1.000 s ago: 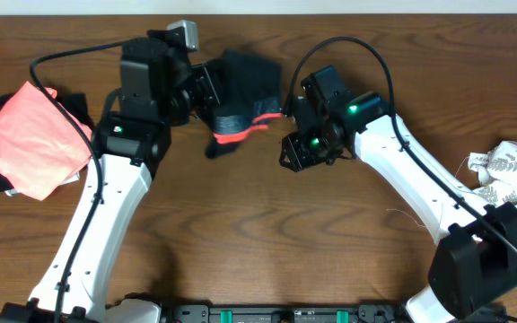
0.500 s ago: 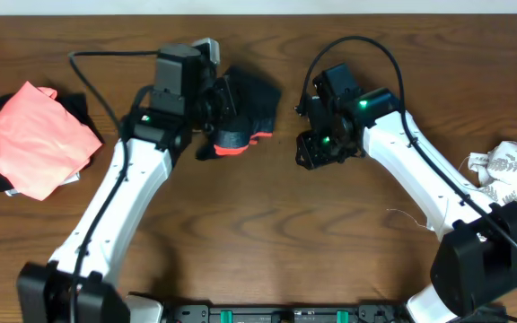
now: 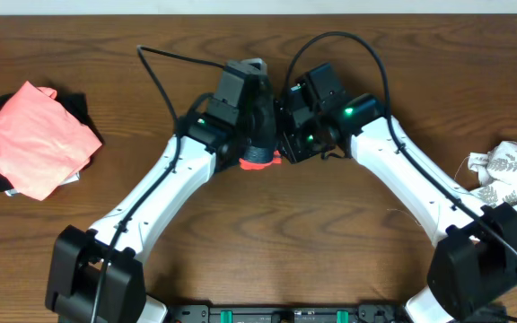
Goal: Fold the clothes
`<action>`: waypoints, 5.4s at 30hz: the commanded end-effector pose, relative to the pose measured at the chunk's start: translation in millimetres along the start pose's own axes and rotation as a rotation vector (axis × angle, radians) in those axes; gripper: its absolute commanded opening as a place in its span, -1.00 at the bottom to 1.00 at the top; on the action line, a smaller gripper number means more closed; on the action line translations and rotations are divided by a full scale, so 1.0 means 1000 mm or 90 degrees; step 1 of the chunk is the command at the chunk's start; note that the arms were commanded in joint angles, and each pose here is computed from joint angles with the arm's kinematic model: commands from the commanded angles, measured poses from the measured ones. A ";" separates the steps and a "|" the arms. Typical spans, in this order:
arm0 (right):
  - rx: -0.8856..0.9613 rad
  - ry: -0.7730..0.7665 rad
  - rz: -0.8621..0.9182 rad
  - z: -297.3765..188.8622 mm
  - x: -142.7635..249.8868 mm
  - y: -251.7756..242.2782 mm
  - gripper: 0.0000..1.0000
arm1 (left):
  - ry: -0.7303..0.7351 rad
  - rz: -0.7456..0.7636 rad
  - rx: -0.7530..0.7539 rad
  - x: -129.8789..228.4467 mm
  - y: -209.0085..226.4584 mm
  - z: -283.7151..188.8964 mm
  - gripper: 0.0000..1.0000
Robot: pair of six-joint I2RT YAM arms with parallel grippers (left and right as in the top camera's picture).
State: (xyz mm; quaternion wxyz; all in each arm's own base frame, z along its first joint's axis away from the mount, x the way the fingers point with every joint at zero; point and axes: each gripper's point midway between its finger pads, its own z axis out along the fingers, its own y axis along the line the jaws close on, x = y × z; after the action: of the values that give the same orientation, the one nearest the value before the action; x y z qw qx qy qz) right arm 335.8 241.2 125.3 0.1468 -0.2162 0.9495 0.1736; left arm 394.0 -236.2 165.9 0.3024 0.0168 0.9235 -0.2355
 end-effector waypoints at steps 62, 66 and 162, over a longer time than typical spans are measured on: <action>0.276 0.042 0.276 -0.090 0.059 -0.163 -0.11 | -0.074 0.109 -0.363 -0.031 0.118 -0.025 -0.84; 0.268 0.042 0.277 -0.089 0.059 -0.161 -0.12 | -0.074 0.109 -0.362 -0.031 0.117 -0.025 -0.73; 0.207 0.048 0.245 -0.083 0.056 -0.145 -0.03 | -0.192 -0.056 -0.402 -0.038 0.322 -0.069 -0.45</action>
State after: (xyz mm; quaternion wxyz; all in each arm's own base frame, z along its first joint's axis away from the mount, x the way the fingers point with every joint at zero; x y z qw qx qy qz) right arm 337.3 60.2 138.5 0.1028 0.0060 0.9944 0.0231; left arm 443.4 104.1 105.6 0.4268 -0.1683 0.8833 0.0968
